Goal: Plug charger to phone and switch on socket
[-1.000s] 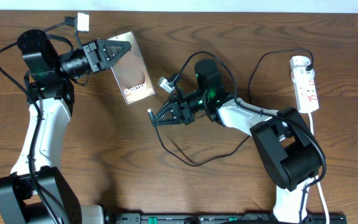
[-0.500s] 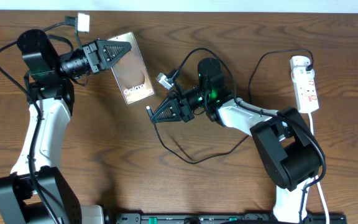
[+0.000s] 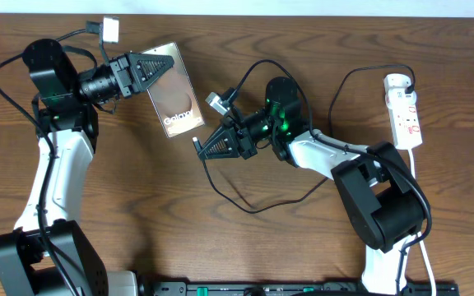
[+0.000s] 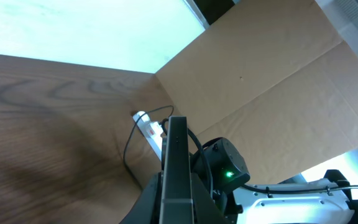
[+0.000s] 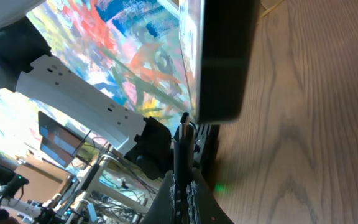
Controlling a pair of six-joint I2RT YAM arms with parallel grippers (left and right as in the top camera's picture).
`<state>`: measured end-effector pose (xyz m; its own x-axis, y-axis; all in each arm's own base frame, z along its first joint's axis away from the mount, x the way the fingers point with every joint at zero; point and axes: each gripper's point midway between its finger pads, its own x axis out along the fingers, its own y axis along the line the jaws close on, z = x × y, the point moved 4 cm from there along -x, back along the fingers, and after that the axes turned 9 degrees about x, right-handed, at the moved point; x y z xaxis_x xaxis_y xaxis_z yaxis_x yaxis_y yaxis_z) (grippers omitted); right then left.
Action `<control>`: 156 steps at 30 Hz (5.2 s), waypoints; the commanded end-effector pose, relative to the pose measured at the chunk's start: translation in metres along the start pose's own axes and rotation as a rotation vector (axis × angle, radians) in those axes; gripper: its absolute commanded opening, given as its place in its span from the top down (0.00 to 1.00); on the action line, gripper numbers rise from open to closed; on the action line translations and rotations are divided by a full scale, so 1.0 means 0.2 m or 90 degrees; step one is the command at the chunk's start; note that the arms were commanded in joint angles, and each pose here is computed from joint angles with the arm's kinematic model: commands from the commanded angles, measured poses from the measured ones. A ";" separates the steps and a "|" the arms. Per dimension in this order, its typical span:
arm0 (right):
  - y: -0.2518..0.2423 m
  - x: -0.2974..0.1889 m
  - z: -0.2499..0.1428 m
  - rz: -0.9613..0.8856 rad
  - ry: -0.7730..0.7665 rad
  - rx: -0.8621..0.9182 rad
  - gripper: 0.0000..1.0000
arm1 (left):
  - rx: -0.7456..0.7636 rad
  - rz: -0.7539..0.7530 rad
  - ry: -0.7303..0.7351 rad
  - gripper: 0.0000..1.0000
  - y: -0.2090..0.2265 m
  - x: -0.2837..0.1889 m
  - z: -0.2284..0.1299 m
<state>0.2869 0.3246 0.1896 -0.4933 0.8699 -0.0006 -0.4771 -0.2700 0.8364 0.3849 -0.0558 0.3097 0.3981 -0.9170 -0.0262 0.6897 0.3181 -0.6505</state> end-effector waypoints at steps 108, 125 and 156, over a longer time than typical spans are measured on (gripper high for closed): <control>0.04 0.00 0.04 -0.003 -0.009 -0.024 0.99 | 0.010 -0.039 0.012 0.93 -0.05 0.07 -0.04; 0.04 -0.03 0.04 -0.005 -0.010 -0.024 0.99 | 0.002 -0.058 0.029 0.93 -0.07 0.07 -0.06; 0.04 -0.05 0.13 -0.036 -0.076 -0.033 0.99 | 0.026 -0.057 0.022 0.93 -0.08 0.08 -0.04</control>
<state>0.2923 0.3236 0.2016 -0.4618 0.8870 0.0061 -0.5151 -0.2738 0.8123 0.3784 -0.0741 0.3108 0.3416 -0.9398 0.0022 0.7307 0.2641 -0.6296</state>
